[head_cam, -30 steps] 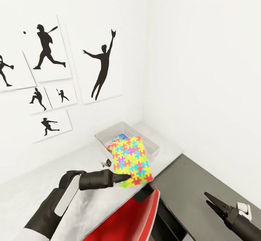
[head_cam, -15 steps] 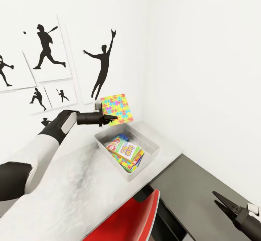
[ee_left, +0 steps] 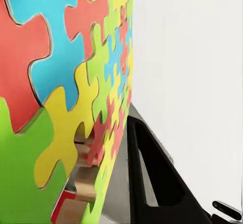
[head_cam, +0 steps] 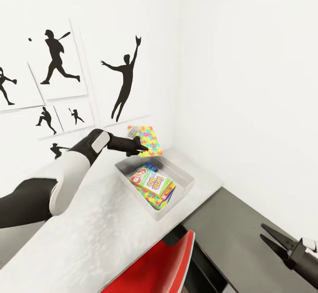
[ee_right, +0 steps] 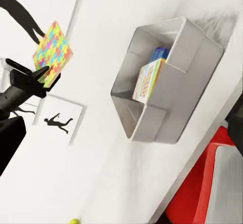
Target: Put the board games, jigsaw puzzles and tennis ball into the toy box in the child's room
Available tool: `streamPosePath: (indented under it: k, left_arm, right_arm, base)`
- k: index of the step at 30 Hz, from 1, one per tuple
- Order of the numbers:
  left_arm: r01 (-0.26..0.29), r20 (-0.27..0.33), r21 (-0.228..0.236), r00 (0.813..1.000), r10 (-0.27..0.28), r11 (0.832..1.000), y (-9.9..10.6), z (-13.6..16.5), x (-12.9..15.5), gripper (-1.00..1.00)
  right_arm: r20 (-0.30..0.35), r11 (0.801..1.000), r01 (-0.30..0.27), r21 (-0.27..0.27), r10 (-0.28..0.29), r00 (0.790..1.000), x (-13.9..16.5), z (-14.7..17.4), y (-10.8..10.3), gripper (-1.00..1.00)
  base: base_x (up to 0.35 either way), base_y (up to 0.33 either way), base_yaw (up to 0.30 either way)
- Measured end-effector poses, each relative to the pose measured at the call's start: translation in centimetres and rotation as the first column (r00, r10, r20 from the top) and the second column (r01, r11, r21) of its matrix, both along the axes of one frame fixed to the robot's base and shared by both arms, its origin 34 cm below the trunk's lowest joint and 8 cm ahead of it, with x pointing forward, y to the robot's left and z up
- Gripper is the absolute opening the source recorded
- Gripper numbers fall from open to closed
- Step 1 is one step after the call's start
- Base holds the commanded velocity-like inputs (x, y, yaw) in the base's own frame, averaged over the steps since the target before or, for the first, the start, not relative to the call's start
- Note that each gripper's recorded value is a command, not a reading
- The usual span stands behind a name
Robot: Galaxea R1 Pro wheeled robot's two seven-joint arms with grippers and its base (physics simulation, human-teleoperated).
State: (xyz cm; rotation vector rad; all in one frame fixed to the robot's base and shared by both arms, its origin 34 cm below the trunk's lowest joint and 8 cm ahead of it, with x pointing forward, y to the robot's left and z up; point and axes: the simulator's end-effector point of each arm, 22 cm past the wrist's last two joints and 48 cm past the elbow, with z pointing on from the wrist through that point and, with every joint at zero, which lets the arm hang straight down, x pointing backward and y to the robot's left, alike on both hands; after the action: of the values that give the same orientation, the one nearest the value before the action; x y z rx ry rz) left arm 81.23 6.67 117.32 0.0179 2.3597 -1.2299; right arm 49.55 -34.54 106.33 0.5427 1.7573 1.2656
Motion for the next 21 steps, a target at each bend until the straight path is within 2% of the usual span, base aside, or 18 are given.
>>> streamPosePath:
  k: [4, 9, 12, 18, 21]
  left_arm:
    - [-0.078, -0.022, -0.032, 0.997, 0.077, 0.996, 0.5, -1.7, 0.9, -1.0]
    - [-0.131, -0.035, -0.045, 0.991, 0.129, 0.99, 0.5, -4.2, 1.1, -1.0]
    - [-0.127, -0.021, -0.059, 0.992, 0.126, 0.99, -1.5, -4.9, 0.8, -1.0]
    - [-0.12, -0.045, -0.103, 0.992, 0.116, 0.987, -5.3, -8.1, -1.3, -1.0]
    - [-0.147, -0.043, -0.131, 0.989, 0.143, 0.98, -5.7, -9.0, -1.4, -1.0]
  right_arm:
    - [-0.014, 1.0, -0.016, 0.019, 0.016, 1.0, 0.0, 0.3, 0.0, 1.0]
    - [-0.02, 1.0, -0.001, 0.028, 0.002, 1.0, -0.2, 0.6, -1.0, 1.0]
    - [-0.013, 0.999, 0.023, 0.025, -0.022, 1.0, -0.4, 0.9, -2.0, 1.0]
    - [0.005, 0.999, 0.024, 0.031, -0.025, 1.0, -0.6, 1.5, -2.4, 1.0]
    - [0.006, 0.999, 0.024, 0.031, -0.024, 1.0, -0.7, 1.5, -2.4, 1.0]
  base:
    - [0.0, 0.0, 0.0]
    - [0.0, 0.0, 0.0]
    - [0.0, 0.0, 0.0]
    - [0.0, 0.0, 0.0]
    - [0.0, 0.0, 0.0]
